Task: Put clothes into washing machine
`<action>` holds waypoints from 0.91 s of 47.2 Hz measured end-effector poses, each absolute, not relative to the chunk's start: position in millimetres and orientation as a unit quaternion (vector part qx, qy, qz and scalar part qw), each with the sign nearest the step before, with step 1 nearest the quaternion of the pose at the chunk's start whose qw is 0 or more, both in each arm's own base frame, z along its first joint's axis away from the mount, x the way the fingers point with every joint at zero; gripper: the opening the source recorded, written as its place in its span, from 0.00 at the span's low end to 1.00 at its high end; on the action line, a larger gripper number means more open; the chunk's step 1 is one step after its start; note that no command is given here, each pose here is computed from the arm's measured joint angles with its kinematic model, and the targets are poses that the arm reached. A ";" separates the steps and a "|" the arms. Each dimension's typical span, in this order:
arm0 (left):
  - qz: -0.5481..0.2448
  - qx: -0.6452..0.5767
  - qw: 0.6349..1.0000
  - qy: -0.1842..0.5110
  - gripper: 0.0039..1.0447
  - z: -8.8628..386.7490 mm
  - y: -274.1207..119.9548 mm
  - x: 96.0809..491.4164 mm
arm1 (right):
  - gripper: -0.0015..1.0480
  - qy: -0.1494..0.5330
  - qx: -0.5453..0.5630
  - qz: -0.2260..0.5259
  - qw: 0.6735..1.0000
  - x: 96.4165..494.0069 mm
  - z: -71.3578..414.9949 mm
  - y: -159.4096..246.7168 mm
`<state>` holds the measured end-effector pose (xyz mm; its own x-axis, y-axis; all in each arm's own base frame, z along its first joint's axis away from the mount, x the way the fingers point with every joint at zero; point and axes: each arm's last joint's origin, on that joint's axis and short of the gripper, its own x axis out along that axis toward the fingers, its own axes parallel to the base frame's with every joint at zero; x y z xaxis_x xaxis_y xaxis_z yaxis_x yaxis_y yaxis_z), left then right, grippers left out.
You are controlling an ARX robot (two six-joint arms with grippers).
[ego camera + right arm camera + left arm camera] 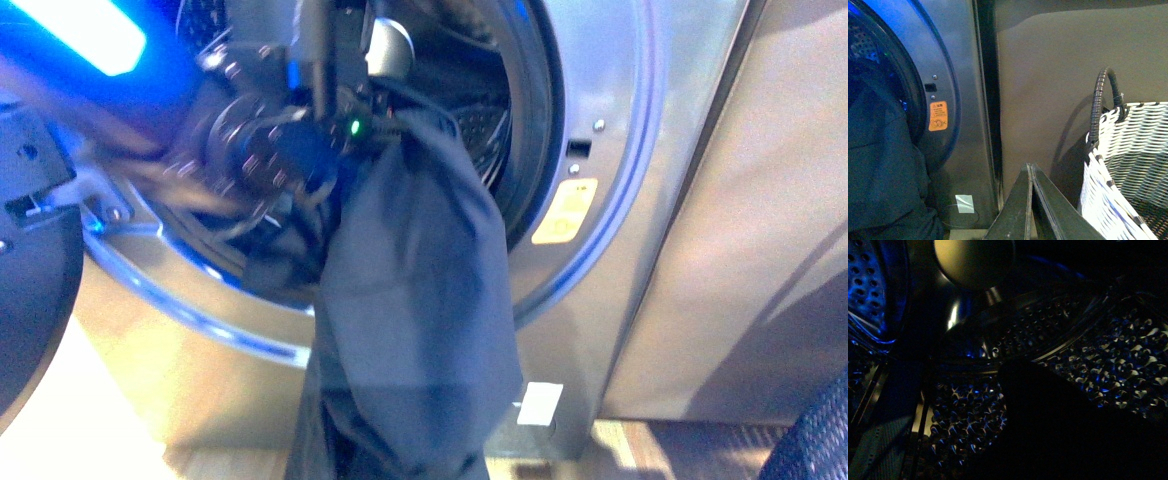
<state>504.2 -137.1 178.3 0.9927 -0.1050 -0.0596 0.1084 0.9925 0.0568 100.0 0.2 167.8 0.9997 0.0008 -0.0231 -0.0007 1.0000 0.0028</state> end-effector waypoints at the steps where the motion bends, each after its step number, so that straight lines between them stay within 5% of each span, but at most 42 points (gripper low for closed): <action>1: -0.051 0.030 0.998 0.028 0.04 178.8 -136.4 507.8 | 0.02 0.009 0.001 0.000 1.000 99.2 165.7 0.2; 24: 0.027 0.051 0.998 0.012 0.04 214.9 -121.0 588.3 | 0.02 -0.001 0.001 0.002 1.000 97.6 165.2 0.2; 43: 0.056 0.060 0.996 0.028 0.04 218.5 -114.6 605.6 | 0.02 -0.001 0.001 0.002 1.000 97.6 165.2 0.2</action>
<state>605.6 -114.6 218.5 0.9922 0.1141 -0.0498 -0.1073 0.9867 0.1221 97.6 0.2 165.2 1.0000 0.0031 0.0029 -0.0031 1.0000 0.0029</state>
